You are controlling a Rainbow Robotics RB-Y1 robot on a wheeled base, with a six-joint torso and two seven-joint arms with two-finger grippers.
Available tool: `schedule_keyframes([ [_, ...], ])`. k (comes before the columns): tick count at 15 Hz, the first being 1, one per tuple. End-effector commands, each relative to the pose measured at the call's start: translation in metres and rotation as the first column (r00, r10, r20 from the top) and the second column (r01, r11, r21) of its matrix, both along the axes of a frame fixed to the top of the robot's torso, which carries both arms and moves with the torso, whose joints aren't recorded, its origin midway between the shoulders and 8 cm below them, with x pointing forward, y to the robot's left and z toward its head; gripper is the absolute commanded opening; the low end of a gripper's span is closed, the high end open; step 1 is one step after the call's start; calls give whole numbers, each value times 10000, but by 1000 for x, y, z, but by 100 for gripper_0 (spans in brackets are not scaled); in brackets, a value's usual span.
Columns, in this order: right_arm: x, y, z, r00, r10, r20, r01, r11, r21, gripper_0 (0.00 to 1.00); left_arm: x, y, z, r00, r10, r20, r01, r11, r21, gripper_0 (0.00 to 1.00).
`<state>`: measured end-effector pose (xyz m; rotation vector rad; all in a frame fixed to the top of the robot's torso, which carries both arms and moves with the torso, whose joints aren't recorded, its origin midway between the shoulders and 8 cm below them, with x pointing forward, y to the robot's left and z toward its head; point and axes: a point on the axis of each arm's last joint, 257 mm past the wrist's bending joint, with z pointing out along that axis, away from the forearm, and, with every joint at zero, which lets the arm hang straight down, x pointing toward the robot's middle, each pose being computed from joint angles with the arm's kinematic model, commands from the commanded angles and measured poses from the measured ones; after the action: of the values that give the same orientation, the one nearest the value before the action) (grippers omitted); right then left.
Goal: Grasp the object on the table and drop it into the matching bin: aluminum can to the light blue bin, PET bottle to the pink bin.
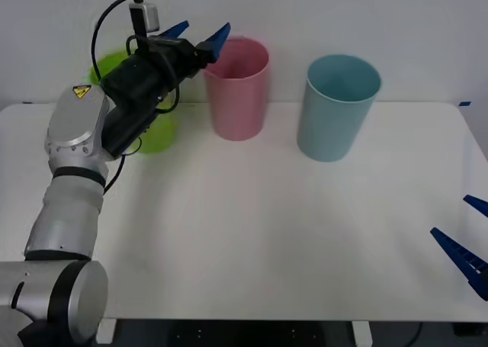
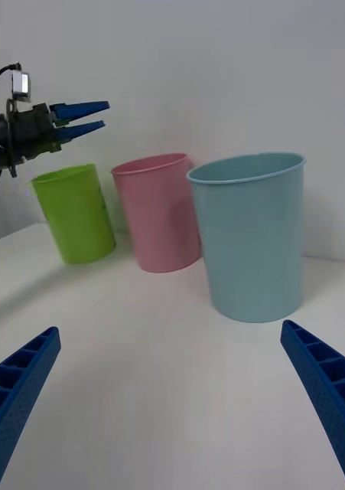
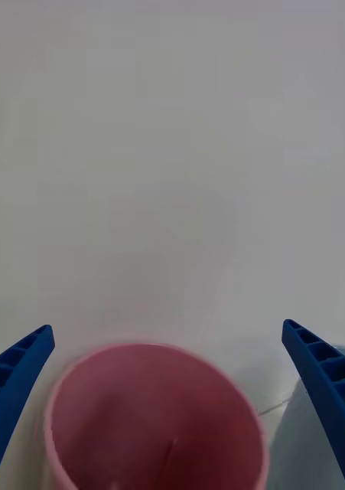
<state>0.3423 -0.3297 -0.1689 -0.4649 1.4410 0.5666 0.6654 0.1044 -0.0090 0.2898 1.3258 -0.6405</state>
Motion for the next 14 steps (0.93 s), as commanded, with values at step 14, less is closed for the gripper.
schedule_keyframes([
  [14, 0, 0, 0, 10000, 0, 0, 0, 10000, 0, 100, -149, 143, -35, 9957, -696, 615, 627, 9923, 1067, 100],
])
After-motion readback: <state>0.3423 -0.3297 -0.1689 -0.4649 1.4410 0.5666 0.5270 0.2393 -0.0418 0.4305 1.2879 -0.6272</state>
